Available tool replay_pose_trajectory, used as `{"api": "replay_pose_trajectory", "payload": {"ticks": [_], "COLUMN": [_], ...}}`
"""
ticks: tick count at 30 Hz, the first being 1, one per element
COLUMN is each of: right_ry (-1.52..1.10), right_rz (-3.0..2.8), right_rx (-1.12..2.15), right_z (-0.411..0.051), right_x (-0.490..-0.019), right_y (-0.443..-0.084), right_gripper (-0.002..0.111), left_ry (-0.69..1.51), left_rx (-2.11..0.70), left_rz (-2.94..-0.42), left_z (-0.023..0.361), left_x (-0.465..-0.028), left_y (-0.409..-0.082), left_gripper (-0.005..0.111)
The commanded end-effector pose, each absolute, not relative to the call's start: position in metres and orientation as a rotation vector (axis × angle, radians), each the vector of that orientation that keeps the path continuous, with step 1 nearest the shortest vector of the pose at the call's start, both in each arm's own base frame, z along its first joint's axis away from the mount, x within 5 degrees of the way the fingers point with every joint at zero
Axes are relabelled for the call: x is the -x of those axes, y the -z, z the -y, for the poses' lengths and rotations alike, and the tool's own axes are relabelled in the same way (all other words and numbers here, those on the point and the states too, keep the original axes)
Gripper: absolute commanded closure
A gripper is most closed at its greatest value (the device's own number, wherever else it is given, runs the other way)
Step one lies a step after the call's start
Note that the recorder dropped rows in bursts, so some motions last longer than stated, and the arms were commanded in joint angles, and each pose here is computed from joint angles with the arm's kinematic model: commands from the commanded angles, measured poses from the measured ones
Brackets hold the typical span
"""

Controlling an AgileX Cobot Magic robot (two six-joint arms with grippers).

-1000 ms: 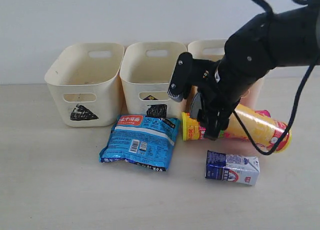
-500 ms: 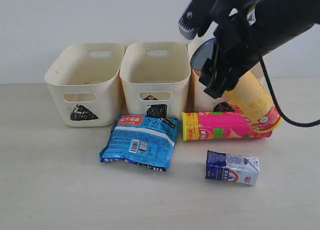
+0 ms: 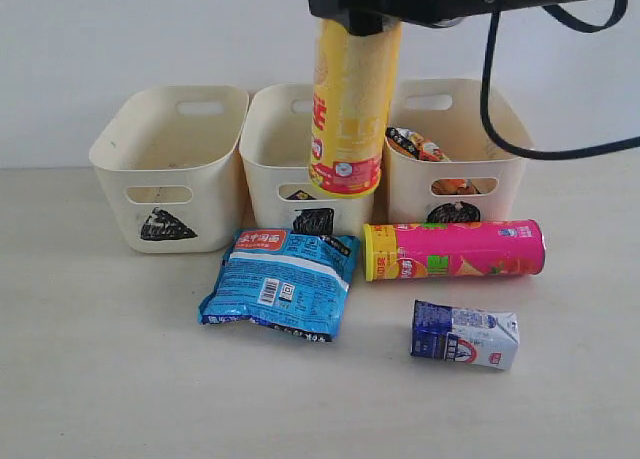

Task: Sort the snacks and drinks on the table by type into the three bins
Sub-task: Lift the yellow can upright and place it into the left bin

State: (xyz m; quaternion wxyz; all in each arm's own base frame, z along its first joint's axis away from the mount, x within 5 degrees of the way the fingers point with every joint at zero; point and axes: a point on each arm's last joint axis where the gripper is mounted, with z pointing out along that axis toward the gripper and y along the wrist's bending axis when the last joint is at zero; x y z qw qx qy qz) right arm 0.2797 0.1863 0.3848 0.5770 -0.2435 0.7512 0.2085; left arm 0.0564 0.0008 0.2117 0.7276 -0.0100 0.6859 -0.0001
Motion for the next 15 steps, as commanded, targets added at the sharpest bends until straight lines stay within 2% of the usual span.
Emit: {"api": "replay_pose_trajectory", "payload": {"ticks": [1,15], "right_ry": [-0.504,-0.346], "right_rz": [-1.659,-1.05], "right_rx": [0.482,0.615], "right_z": [-0.204,-0.303], "right_x": [-0.284,-0.287], "right_y": [-0.385,-0.34], "right_gripper": [0.108,0.108], "left_ry": [0.008,0.008], "left_rx": [0.035,0.035], "left_rz": [-1.502,-1.502], "left_z": [-0.001,-0.001], "left_x": [-0.056,-0.056], "left_y": [-0.212,-0.212], "left_gripper": [0.102,0.102]}}
